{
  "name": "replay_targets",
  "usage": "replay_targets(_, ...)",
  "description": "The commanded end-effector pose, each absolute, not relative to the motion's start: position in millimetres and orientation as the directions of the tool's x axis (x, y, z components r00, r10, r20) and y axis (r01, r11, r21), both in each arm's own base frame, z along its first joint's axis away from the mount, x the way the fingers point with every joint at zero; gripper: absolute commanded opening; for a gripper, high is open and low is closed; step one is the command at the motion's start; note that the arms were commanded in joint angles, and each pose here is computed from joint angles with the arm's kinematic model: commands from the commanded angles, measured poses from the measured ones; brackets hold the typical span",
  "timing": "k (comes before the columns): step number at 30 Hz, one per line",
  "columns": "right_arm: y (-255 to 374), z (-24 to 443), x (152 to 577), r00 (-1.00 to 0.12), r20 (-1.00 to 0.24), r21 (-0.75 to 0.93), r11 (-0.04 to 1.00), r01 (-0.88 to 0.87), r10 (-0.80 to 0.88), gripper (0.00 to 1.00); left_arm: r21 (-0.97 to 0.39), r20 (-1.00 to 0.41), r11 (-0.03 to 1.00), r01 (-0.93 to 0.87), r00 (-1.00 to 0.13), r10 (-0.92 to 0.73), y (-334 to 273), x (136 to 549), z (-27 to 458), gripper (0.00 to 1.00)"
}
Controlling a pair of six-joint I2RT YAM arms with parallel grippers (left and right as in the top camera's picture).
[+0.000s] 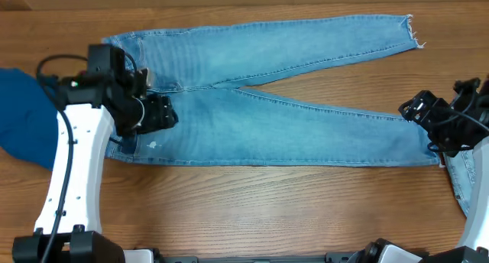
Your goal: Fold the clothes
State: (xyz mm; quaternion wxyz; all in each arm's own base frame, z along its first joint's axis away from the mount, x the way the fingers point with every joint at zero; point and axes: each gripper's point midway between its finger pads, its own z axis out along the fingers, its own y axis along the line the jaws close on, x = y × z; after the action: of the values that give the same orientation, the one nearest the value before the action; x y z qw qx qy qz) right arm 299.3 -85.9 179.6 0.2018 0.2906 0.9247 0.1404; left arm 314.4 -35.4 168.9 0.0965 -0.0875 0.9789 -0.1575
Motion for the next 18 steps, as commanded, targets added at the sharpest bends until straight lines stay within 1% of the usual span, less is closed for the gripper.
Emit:
replay_targets(1, -80.6, 186.2, 306.0, -0.770, -0.334, 0.351, 0.829, 0.435, 0.545, 1.00, -0.567, -0.068, 0.788, -0.238, -0.941, -0.333, -56.3, 312.0, 163.0, 1.00)
replay_targets(2, -79.1, 186.6, 307.3, -0.771, -0.337, 0.351, 0.832, 0.429, 0.540, 1.00, -0.632, -0.057, 0.739, -0.232, -0.937, -0.343, -59.6, 313.9, 159.3, 1.00)
replay_targets(3, -79.4, 186.9, 308.0, -0.767, -0.338, 0.354, 0.829, 0.433, 0.545, 1.00, -0.669, -0.034, 0.698, -0.256, -0.928, -0.372, -56.2, 312.8, 149.9, 1.00)
replay_targets(4, -79.4, 186.9, 307.9, -0.767, -0.337, 0.354, 0.829, 0.433, 0.545, 1.00, -0.647, 0.043, 0.665, -0.372, -0.889, -0.455, -43.5, 304.5, 130.2, 0.90)
replay_targets(5, -79.1, 186.6, 307.3, -0.768, -0.335, 0.354, 0.828, 0.435, 0.546, 1.00, -0.625, 0.116, 0.611, -0.486, -0.832, -0.543, -30.3, 295.7, 109.5, 0.89)
replay_targets(6, -78.7, 186.2, 306.6, -0.767, -0.330, 0.355, 0.825, 0.439, 0.550, 1.00, -0.600, 0.152, 0.560, -0.572, -0.768, -0.622, -14.2, 288.6, 86.9, 0.87)
replay_targets(7, -78.4, 185.9, 305.9, -0.767, -0.325, 0.357, 0.822, 0.443, 0.554, 1.00, -0.591, 0.172, 0.513, -0.622, -0.719, -0.674, -4.7, 285.8, 74.9, 0.88)
replay_targets(10, -78.0, 185.5, 305.0, -0.761, -0.315, 0.361, 0.814, 0.456, 0.566, 1.00, -0.592, 0.188, 0.369, -0.716, -0.568, -0.802, 25.0, 282.4, 44.9, 0.83)
replay_targets(11, -78.1, 185.5, 305.1, -0.761, -0.316, 0.361, 0.814, 0.456, 0.566, 1.00, -0.589, 0.169, 0.370, -0.719, -0.557, -0.813, 30.5, 282.5, 40.9, 0.82)
replay_targets(13, -78.4, 185.5, 305.2, -0.761, -0.317, 0.360, 0.814, 0.456, 0.566, 1.00, -0.526, 0.099, 0.426, -0.736, -0.551, -0.829, 45.3, 279.3, 31.6, 0.81)
replay_targets(16, -79.3, 186.0, 306.3, -0.759, -0.323, 0.358, 0.815, 0.455, 0.565, 1.00, -0.549, -0.006, 0.562, -0.619, -0.669, -0.743, 45.4, 282.7, 35.8, 0.75)
replay_targets(17, -79.9, 186.5, 307.5, -0.757, -0.329, 0.358, 0.817, 0.453, 0.564, 1.00, -0.598, -0.040, 0.610, -0.520, -0.741, -0.671, 33.5, 281.6, 47.9, 0.70)
replay_targets(18, -80.2, 186.9, 308.2, -0.756, -0.332, 0.358, 0.817, 0.451, 0.563, 1.00, -0.630, -0.078, 0.643, -0.435, -0.789, -0.610, 24.1, 279.4, 60.5, 0.60)
